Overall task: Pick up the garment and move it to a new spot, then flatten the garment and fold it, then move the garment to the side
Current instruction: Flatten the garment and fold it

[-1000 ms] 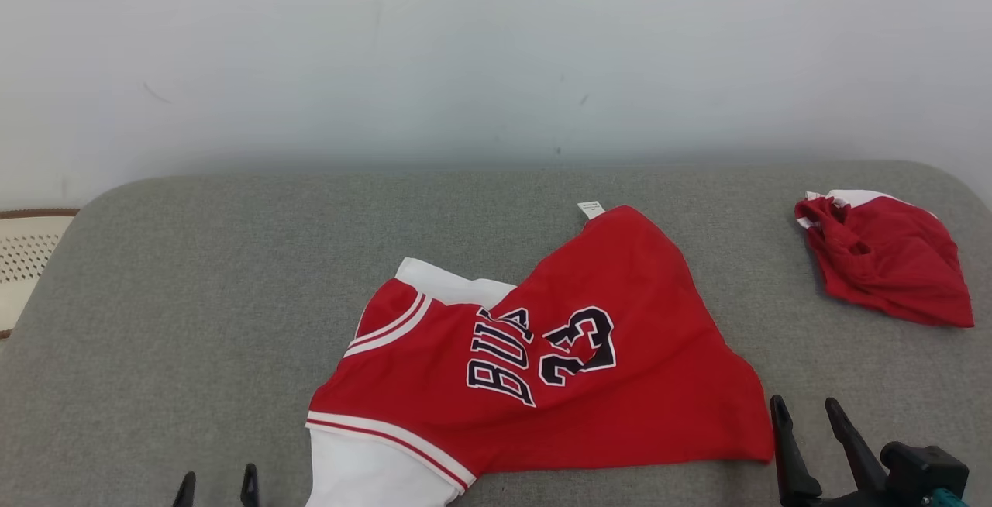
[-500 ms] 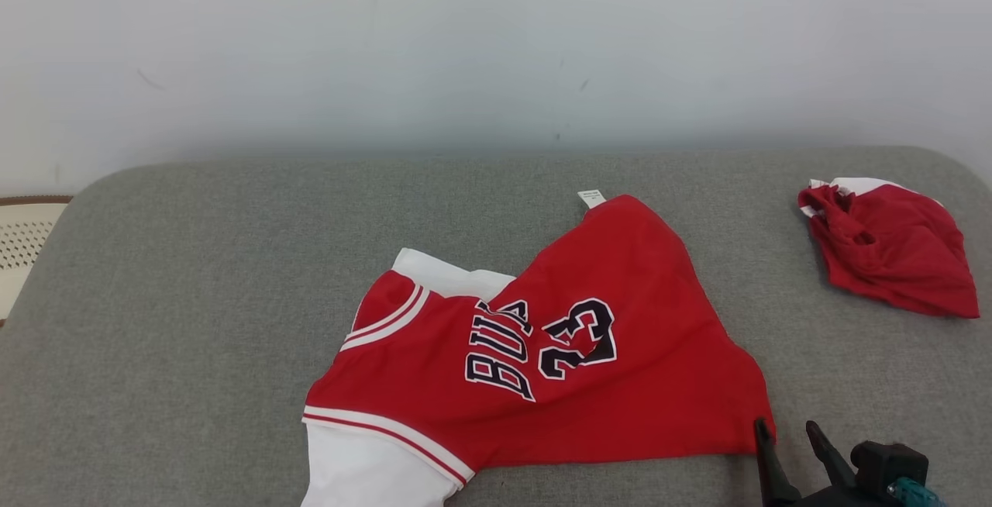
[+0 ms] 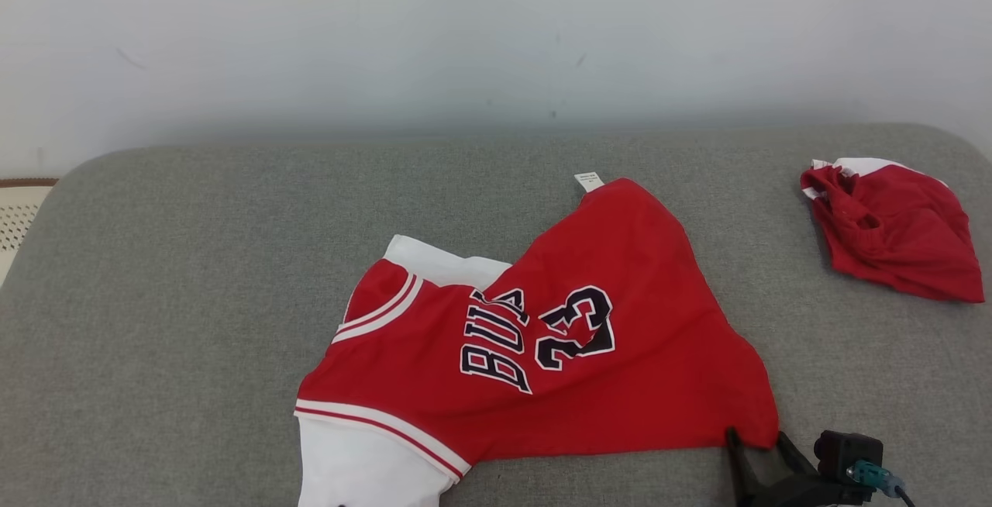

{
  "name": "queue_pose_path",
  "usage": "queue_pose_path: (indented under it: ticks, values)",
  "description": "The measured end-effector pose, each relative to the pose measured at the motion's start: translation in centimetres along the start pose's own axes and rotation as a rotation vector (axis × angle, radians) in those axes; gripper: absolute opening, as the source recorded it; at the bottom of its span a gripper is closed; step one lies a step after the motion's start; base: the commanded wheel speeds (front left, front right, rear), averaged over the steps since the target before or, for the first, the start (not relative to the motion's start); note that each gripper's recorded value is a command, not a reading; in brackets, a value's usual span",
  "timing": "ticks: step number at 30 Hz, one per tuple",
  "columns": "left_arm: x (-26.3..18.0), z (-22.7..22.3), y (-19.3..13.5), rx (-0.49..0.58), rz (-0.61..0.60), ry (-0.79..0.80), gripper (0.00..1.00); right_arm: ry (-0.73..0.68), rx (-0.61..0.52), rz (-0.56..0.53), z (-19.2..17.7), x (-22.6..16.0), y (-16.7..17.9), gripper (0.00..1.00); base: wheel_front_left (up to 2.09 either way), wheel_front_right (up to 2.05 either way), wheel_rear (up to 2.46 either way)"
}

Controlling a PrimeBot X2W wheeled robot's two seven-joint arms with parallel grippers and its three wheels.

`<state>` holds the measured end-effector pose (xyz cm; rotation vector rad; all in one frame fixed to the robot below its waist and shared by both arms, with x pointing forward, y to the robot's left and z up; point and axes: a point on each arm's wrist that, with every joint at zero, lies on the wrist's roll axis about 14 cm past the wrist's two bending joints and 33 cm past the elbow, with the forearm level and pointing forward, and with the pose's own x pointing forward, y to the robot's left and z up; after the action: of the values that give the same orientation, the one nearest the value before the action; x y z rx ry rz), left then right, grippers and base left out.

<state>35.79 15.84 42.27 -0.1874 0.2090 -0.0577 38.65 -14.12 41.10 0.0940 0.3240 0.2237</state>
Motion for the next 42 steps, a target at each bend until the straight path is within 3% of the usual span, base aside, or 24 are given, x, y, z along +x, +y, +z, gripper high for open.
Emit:
queue_pose_path:
  ticks: [2, 3, 4, 5, 6, 11, 23, 32, 36, 39, 42]
  values:
    - [0.3, -0.4, -0.2, -0.013, -0.007, 0.016, 0.54, 0.025, 0.005, -0.003, -0.6, 0.3, -0.1, 1.00, 0.00, 0.00, 0.00]
    - [0.4, -0.6, -0.2, -0.011, -0.010, 0.024, 0.02, 0.028, 0.003, -0.004, -0.7, 0.4, -0.1, 0.62, 0.00, 0.00, 0.00]
    - [0.4, -0.8, -0.3, -0.016, -0.017, 0.031, 0.02, 0.025, 0.007, -0.005, -0.7, 0.6, -0.2, 0.62, 0.00, 0.00, 0.00]
    - [0.5, -0.9, -0.4, -0.020, -0.016, 0.034, 0.00, 0.024, 0.007, -0.004, -0.7, 0.7, -0.1, 0.15, 0.00, 0.00, 0.00]
    - [0.5, -0.8, -0.3, -0.024, -0.015, 0.034, 0.00, 0.022, 0.007, -0.003, -0.6, 0.8, -0.1, 0.00, 0.00, 0.00, 0.00]
    - [0.6, 0.2, -0.4, -0.023, -0.016, 0.000, 0.00, -0.001, 0.009, 0.010, -0.5, 0.8, 0.3, 0.00, 0.00, 0.00, 0.00]
    - [-0.6, 8.4, -0.8, 0.038, -0.045, -0.273, 0.00, -0.158, 0.020, 0.094, 3.9, -0.4, 1.6, 0.00, 0.00, 0.00, 0.00]
    - [1.9, 16.6, -3.5, 0.189, -0.177, -0.430, 0.00, -0.287, -0.008, 0.232, 11.5, 1.2, 4.5, 0.00, 0.00, 0.00, 0.00]
    - [4.2, 20.7, -4.5, 0.162, -0.232, -0.484, 0.00, -0.353, -0.027, 0.264, 15.9, 3.1, 4.9, 0.00, 0.00, 0.00, 0.00]
    - [6.6, 22.9, -3.7, 0.221, -0.230, -0.488, 0.00, -0.391, -0.040, 0.276, 19.1, 5.0, 4.9, 0.00, 0.00, 0.00, 0.00]
    - [8.4, 24.3, -3.7, 0.207, -0.238, -0.496, 0.00, -0.404, -0.054, 0.281, 20.9, 6.5, 4.9, 0.00, 0.00, 0.00, 0.00]
